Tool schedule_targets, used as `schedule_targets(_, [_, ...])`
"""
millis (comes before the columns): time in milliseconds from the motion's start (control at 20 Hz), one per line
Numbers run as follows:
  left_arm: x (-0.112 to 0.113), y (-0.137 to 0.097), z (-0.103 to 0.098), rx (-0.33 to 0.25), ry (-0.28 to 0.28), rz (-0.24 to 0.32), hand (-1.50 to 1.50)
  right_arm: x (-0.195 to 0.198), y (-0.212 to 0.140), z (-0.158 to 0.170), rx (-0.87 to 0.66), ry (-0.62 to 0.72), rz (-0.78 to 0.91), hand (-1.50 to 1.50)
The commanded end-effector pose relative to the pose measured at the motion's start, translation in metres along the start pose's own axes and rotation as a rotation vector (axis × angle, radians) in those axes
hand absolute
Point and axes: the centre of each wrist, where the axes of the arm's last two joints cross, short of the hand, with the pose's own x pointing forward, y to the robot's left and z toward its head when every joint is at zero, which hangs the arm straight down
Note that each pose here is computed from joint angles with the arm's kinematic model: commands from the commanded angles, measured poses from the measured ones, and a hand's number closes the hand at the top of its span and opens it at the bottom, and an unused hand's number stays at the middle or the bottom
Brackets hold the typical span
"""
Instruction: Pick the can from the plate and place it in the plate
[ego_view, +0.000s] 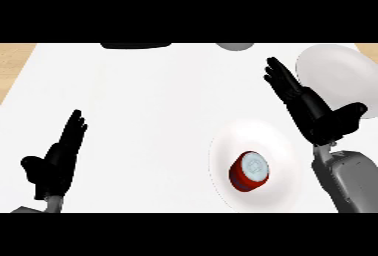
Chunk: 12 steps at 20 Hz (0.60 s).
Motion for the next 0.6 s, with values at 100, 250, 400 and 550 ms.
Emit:
schedule_targets(100, [0.036, 0.003, -0.027, -0.032, -0.069, -0.093, 0.0, 0.013, 0.07, -0.002, 0.035, 0.028, -0.197, -1.5])
schedule_targets(250, [0.057, -0.016, -0.047, -0.058, -0.169, -0.145, 0.0, 0.045, 0.131, -0.022, 0.142, 0.046, -0.371, -1.5])
schedule_targets(400, [0.036, -0.011, -0.032, -0.11, -0.088, -0.119, 0.0, 0.051, 0.08, -0.015, 0.327, -0.115, 0.612, 1.5])
schedule_targets(550, [0.049, -0.026, -0.041, -0.124, -0.093, -0.093, 0.0, -0.016, 0.135, 0.023, 0.114, 0.089, 0.14, -1.5])
